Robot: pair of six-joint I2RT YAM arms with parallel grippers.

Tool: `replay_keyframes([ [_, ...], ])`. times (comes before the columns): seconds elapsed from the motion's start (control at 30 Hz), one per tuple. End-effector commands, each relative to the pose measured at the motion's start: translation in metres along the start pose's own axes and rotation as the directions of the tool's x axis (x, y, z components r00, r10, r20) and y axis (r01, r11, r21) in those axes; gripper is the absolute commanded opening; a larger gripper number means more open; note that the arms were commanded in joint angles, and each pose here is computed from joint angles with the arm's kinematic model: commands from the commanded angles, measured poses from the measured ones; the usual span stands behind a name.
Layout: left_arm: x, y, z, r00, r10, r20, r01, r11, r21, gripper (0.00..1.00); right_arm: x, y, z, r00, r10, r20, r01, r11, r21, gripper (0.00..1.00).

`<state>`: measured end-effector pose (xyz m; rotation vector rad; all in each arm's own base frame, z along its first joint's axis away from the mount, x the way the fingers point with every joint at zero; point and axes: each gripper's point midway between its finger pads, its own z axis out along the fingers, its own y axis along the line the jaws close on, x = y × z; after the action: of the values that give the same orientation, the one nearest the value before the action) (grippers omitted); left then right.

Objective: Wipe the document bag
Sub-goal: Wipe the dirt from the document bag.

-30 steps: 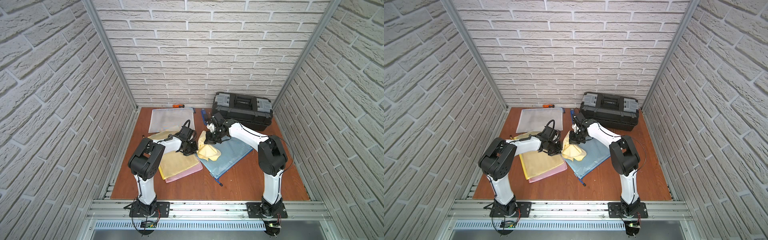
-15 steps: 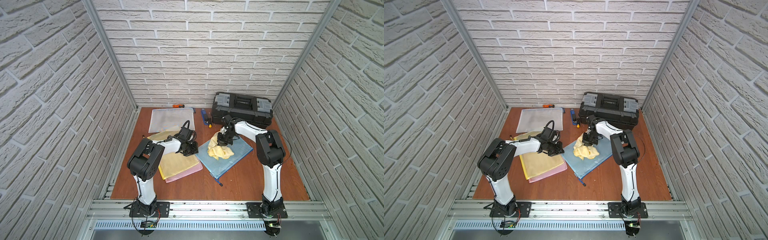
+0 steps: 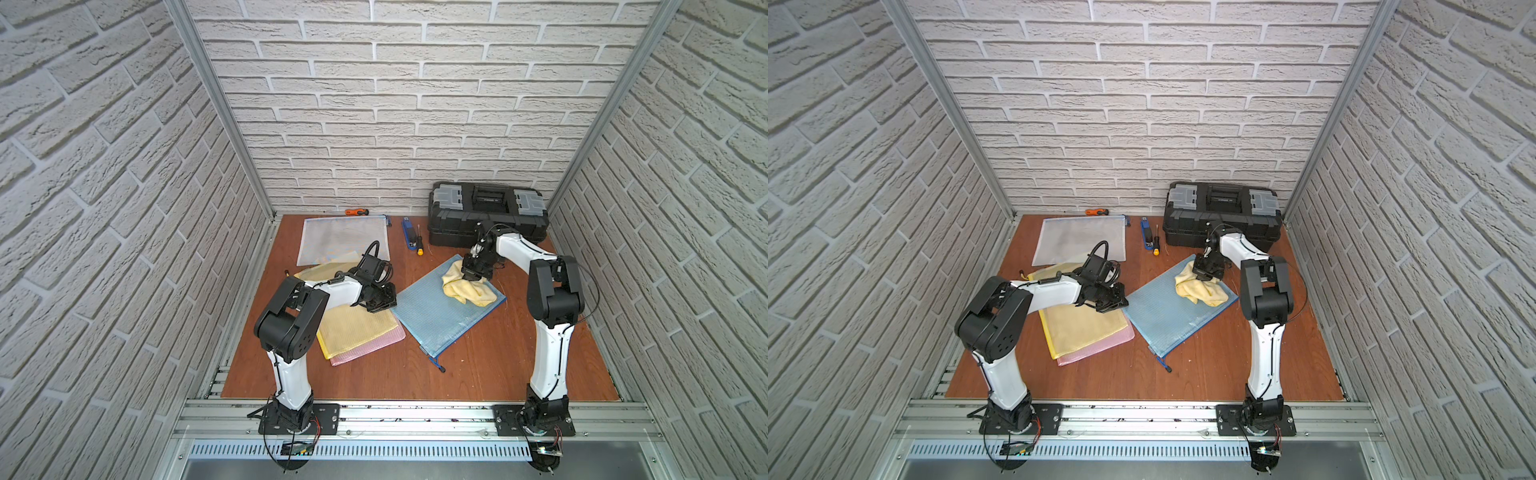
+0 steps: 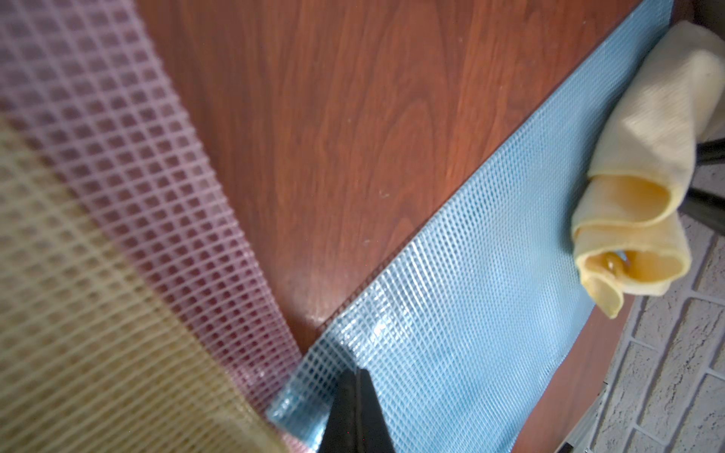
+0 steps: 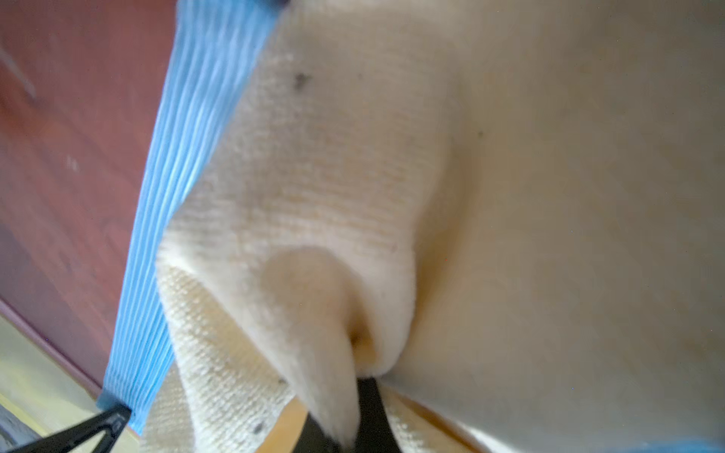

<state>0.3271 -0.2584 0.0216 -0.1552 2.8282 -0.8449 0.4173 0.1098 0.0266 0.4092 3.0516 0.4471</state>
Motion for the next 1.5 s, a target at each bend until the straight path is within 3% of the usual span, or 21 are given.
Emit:
replay_keyframes([
  [0.0, 0.010, 0.015, 0.003, 0.999, -0.025, -0.029, 0.024, 0.998, -0.051, 0.00, 0.058, 0.057, 0.005, 0.991, -0.131, -0.038, 0.129, 0.991, -0.044, 0.02],
  [0.13, 0.009, 0.014, 0.002, 0.999, -0.024, -0.029, 0.023, 0.998, -0.053, 0.00, 0.126, 0.089, 0.021, 0.979, -0.181, -0.089, 0.171, 0.979, -0.108, 0.02],
  [0.3, 0.008, 0.012, 0.003, 0.999, -0.022, -0.039, 0.020, 0.998, -0.054, 0.00, 0.160, 0.074, 0.012, 0.979, -0.175, -0.107, 0.166, 0.983, -0.081, 0.02],
  [0.4, 0.007, 0.012, 0.004, 0.999, -0.020, -0.041, 0.018, 0.998, -0.055, 0.00, 0.148, 0.023, 0.000, 0.988, -0.118, -0.101, 0.122, 0.992, 0.040, 0.02],
  [0.57, 0.009, 0.013, 0.008, 0.998, -0.022, -0.056, 0.019, 0.998, -0.053, 0.00, 0.115, -0.045, -0.021, 0.996, 0.066, -0.067, -0.066, 0.998, -0.003, 0.02],
  [0.8, 0.010, 0.014, 0.008, 0.998, -0.029, -0.053, 0.027, 0.999, -0.048, 0.00, 0.075, -0.090, -0.035, 0.984, 0.171, -0.042, -0.171, 0.985, 0.016, 0.02],
  [0.97, 0.008, 0.012, 0.005, 0.999, -0.028, -0.041, 0.026, 0.999, -0.048, 0.00, 0.083, -0.057, -0.033, 0.988, 0.147, -0.040, -0.149, 0.987, -0.055, 0.02],
  [1.33, 0.004, 0.006, 0.004, 0.998, -0.043, -0.037, 0.042, 0.998, -0.036, 0.00, 0.203, 0.086, 0.014, 0.985, -0.077, -0.154, 0.045, 0.979, -0.198, 0.02],
  [1.47, 0.002, 0.003, 0.005, 0.998, -0.042, -0.042, 0.041, 0.999, -0.027, 0.00, 0.193, 0.087, 0.018, 0.988, -0.050, -0.144, 0.016, 0.974, -0.226, 0.02],
])
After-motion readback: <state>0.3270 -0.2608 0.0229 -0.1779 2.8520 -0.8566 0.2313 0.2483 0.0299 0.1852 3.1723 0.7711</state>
